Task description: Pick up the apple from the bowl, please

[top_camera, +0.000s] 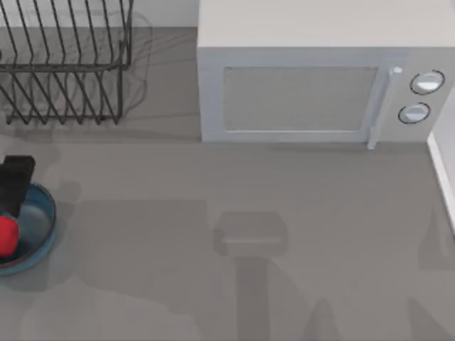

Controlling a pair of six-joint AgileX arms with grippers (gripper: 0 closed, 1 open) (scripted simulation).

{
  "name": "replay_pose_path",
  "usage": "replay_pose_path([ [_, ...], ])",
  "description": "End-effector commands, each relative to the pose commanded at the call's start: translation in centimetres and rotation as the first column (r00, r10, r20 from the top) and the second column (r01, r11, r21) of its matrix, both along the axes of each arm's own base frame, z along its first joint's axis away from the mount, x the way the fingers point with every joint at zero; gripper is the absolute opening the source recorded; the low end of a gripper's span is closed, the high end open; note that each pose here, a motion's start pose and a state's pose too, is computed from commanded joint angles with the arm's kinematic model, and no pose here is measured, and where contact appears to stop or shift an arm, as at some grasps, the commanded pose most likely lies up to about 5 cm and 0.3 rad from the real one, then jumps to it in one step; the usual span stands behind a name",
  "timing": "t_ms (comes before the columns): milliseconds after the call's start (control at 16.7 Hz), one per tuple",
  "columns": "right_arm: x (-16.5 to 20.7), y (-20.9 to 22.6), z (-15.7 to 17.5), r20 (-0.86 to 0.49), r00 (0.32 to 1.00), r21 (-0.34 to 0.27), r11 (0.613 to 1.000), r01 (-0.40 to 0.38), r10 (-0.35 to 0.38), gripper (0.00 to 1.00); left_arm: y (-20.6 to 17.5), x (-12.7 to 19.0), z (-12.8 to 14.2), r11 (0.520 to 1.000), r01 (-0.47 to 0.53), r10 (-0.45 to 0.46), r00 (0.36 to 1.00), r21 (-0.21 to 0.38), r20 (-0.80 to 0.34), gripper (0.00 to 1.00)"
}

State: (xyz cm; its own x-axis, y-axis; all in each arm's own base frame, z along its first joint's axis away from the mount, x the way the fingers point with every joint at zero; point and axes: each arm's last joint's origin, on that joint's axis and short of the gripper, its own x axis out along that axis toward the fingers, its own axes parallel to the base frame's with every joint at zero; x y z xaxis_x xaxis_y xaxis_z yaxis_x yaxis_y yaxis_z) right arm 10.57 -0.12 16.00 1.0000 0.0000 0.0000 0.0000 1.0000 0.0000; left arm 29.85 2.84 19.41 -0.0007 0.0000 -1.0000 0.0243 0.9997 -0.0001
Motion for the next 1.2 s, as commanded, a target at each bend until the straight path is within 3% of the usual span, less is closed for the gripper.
replay_pose_path([
  [540, 0.0, 0.0, 0.0, 0.000, 1.000, 0.000, 1.000, 0.000, 0.000, 1.00, 0.2, 0.2, -9.5, 1.000, -0.004, 0.004, 1.000, 0.001, 0.009, 1.00],
  [840, 0.0, 0.0, 0.0, 0.000, 1.000, 0.000, 1.000, 0.000, 0.000, 1.00, 0.2, 0.0, -10.2, 1.000, -0.004, 0.004, 1.000, 0.000, 0.001, 1.00],
  [1200, 0.0, 0.0, 0.0, 0.000, 1.000, 0.000, 1.000, 0.000, 0.000, 1.00, 0.2, 0.0, -10.2, 1.000, -0.004, 0.004, 1.000, 0.000, 0.001, 0.55],
])
